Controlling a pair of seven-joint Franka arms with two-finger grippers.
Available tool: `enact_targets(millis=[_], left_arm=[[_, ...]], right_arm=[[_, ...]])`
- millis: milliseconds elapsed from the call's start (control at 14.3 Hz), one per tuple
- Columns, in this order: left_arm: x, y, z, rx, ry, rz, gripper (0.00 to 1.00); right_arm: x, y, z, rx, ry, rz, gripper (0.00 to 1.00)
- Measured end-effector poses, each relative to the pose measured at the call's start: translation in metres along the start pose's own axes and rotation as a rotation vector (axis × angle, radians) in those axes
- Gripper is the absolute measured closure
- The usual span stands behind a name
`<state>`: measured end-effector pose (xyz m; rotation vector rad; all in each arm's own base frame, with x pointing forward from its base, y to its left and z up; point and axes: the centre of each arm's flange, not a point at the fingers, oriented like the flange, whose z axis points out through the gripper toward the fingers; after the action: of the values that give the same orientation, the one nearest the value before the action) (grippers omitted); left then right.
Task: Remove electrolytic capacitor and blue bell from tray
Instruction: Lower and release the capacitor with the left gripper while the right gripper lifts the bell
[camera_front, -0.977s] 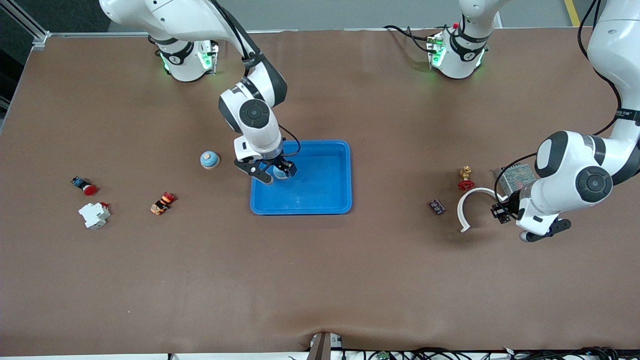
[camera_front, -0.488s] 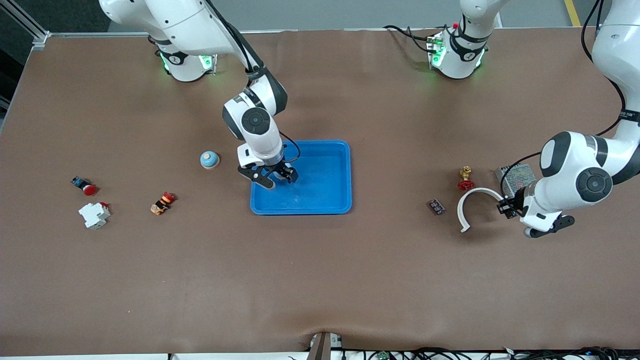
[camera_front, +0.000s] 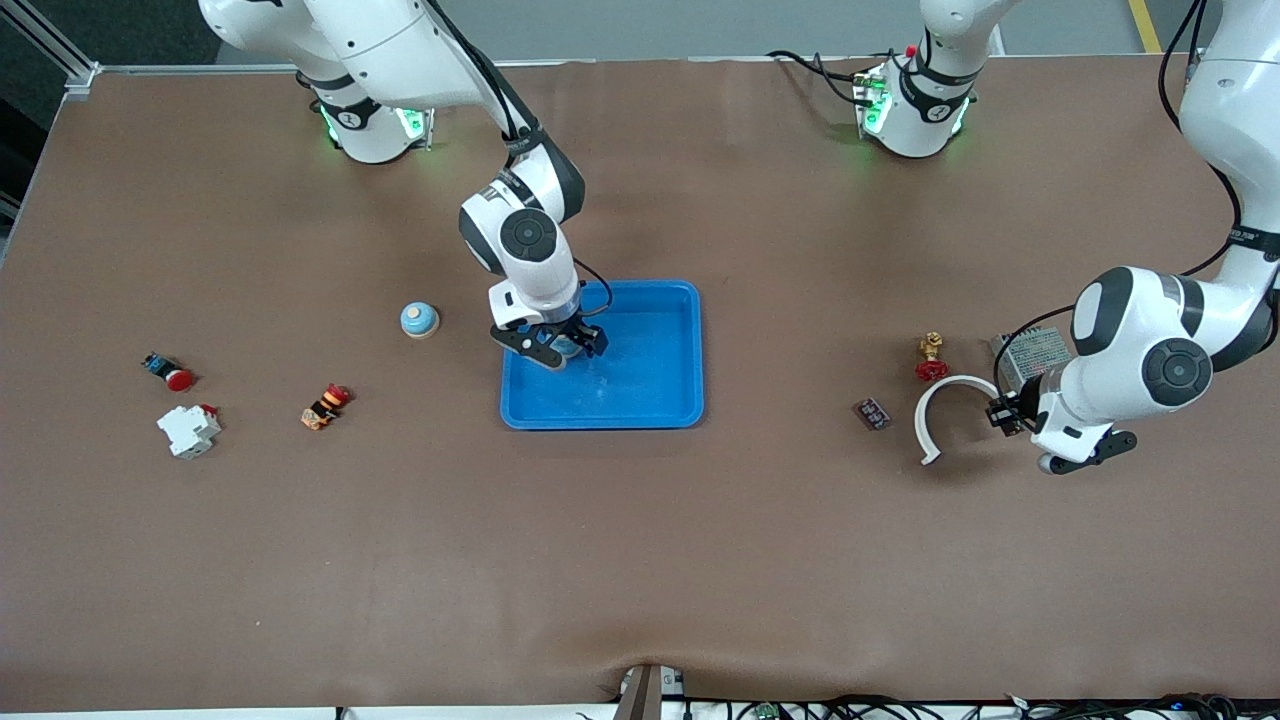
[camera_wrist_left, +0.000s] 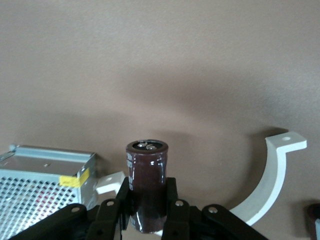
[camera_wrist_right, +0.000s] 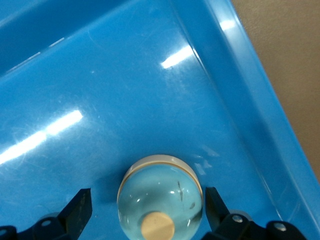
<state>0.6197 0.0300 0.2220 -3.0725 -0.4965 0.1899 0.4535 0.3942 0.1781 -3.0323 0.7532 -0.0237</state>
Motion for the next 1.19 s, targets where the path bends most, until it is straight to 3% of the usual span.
enact_targets(millis=[558, 767, 907, 1186], left_arm=[[0.002, 0.006, 0.032, 0.001, 0.019, 0.059, 0.7], [0.002, 0.006, 0.032, 0.005, 0.022, 0.064, 0.7], [0.002, 0.006, 0.032, 0.005, 0.024, 0.063, 0.7], [0.006, 0.008, 0.022, -0.001, 0.043, 0.055, 0.37]], right_arm=[[0.002, 0.001, 0.0, -0.001, 0.001, 0.002, 0.04], [0.003, 0.001, 0.0, -0.001, 0.002, 0.004, 0.33], [0.003, 0.001, 0.0, 0.0, 0.002, 0.004, 0.33], [0.006, 0.0, -0.007, -0.004, 0.002, 0.008, 0.33]])
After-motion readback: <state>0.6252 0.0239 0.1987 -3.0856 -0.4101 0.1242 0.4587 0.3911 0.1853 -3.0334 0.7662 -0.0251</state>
